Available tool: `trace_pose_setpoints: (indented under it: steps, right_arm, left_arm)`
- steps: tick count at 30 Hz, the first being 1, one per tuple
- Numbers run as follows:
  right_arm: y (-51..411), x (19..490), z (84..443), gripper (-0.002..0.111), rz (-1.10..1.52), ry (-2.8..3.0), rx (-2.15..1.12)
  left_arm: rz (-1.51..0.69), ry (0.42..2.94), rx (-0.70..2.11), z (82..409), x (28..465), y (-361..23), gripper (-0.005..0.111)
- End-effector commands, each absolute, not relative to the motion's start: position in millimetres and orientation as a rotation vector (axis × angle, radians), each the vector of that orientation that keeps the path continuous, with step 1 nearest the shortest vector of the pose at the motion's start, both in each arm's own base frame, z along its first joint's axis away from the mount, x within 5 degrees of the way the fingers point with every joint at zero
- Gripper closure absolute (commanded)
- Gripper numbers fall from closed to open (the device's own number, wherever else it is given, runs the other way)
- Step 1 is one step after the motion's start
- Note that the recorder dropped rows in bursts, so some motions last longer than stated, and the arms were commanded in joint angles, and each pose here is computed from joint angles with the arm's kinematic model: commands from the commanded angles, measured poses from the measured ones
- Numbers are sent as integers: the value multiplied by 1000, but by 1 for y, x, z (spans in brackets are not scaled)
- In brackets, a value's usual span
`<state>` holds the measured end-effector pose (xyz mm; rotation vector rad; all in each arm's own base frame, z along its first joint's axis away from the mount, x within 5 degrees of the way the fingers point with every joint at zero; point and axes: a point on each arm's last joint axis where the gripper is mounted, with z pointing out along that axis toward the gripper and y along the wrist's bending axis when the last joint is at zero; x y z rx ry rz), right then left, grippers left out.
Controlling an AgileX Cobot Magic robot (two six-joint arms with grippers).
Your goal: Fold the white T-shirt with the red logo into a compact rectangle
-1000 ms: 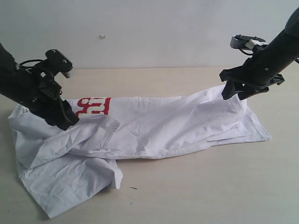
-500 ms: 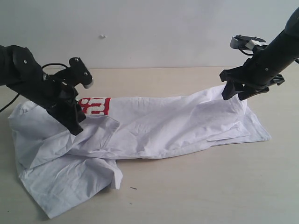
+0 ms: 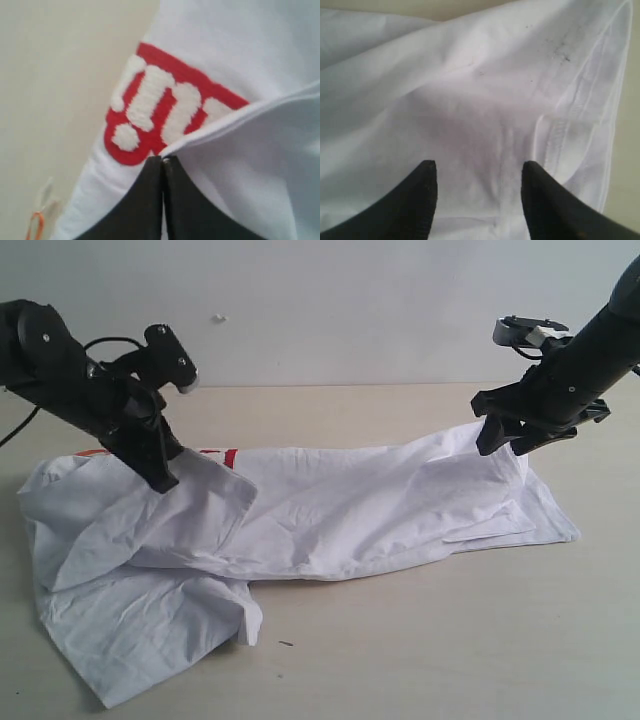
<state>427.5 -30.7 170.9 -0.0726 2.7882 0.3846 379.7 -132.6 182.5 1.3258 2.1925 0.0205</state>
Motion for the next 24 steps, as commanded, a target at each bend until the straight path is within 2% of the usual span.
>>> trace_pose_setpoints:
  steps: [1,7,9,12,15,17,24]
  right_arm:
    - [-32,429,173,58,377,2780,-80]
    - [-32,429,173,58,377,2780,-80]
    - [-32,429,173,58,377,2780,-80]
    - [-32,429,173,58,373,2775,-78]
    - [-32,429,173,58,373,2775,-78]
    - [-32,429,173,58,374,2777,-79]
    - [-32,429,173,58,374,2777,-79]
  left_arm:
    - [27,2128,1355,193,383,-141,107]
    - [138,2037,1427,181,393,-142,107]
    - [155,2024,1452,176,394,-142,103]
    - [154,2032,1479,167,395,-142,83]
    - [157,2028,1445,166,398,-142,49]
    - [145,2038,1345,170,401,-143,35]
    - [167,1966,1207,196,404,-143,40]
